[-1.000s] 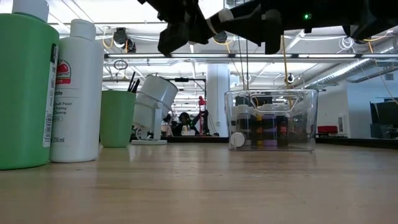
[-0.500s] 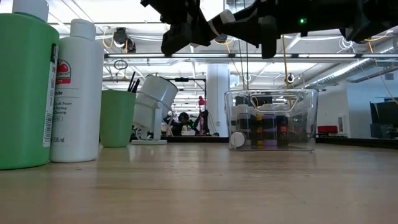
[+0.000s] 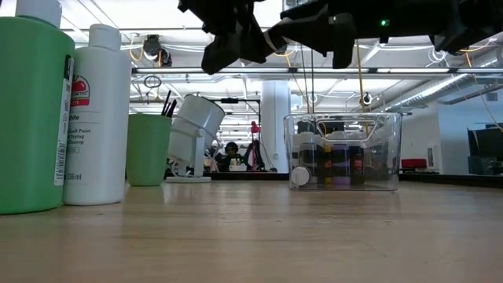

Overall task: Pick & Place Paint Supplies
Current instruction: Put the white paint bottle into the transparent bin

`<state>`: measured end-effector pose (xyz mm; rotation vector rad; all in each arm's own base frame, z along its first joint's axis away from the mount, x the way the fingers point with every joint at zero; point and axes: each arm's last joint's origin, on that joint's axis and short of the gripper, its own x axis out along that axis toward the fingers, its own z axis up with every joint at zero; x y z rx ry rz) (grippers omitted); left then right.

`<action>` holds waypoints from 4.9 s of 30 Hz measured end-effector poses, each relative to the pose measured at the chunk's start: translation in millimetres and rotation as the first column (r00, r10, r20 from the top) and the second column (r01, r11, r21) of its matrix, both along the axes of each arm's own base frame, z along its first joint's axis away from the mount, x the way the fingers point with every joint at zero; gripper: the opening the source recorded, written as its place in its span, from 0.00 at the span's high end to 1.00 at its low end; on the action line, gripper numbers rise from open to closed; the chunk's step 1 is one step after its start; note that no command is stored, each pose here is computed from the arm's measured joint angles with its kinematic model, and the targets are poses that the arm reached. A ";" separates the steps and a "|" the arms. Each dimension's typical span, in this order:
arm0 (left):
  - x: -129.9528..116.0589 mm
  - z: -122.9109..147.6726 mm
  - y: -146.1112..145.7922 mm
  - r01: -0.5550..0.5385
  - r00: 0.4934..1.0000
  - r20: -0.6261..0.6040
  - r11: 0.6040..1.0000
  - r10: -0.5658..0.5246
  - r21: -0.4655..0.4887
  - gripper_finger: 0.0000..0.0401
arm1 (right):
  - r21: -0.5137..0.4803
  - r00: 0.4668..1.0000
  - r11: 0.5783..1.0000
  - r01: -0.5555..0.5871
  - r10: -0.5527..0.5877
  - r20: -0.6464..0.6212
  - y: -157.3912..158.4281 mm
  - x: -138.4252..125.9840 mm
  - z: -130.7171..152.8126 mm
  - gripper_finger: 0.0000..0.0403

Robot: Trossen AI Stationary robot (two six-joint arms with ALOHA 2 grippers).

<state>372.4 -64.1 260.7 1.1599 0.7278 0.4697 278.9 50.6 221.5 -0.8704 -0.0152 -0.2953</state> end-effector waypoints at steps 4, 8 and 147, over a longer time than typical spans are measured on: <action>0.4 -0.8 -0.3 0.022 1.000 -0.003 1.000 -0.022 -0.015 0.68 | -0.010 1.000 1.000 -0.015 0.015 -0.004 0.5 0.1 -0.2 0.40; 0.2 -0.7 -0.5 0.015 1.000 -0.003 1.000 -0.015 -0.011 0.68 | -0.006 1.000 1.000 -0.002 0.002 -0.015 -1.6 0.6 -1.4 0.44; -6.0 27.1 20.2 0.643 0.762 0.636 0.025 -0.123 -0.765 0.47 | -0.218 0.898 0.878 -0.425 0.440 0.022 28.0 -77.2 20.5 0.69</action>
